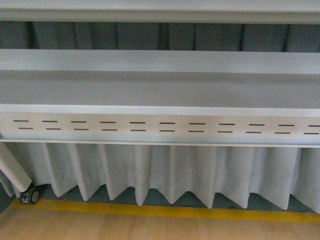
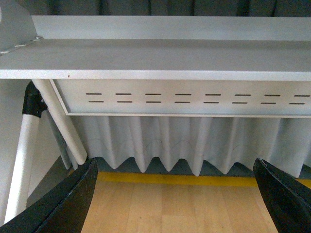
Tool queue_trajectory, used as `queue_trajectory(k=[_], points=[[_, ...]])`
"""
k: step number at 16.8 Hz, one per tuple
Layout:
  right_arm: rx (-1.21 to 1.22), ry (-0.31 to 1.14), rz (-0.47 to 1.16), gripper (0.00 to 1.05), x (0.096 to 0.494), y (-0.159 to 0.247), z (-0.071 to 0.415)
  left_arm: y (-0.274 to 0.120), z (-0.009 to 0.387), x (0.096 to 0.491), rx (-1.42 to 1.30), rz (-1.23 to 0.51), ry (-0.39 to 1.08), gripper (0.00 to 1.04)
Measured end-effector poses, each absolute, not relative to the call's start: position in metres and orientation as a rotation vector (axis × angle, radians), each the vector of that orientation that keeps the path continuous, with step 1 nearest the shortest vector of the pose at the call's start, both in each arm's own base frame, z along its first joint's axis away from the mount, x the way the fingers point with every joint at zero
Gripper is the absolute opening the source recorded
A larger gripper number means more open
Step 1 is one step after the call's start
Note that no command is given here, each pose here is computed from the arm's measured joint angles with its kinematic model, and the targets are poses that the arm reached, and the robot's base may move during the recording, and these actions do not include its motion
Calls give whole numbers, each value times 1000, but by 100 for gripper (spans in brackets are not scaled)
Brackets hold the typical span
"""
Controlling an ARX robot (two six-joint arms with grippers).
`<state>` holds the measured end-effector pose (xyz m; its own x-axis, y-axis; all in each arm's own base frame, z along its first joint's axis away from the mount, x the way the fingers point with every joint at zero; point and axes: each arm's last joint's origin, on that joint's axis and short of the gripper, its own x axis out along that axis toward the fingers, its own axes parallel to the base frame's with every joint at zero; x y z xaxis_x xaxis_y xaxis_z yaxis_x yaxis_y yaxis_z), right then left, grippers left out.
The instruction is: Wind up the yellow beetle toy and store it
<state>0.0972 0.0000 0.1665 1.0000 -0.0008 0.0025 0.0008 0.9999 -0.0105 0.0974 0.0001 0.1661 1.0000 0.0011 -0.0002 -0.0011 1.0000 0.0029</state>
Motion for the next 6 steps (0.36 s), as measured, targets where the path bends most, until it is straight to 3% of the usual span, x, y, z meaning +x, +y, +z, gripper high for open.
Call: queue_trajectory(k=[6], points=[[-10,-2,-1,98,97,0,166,0,166,97,3,1,0,98]])
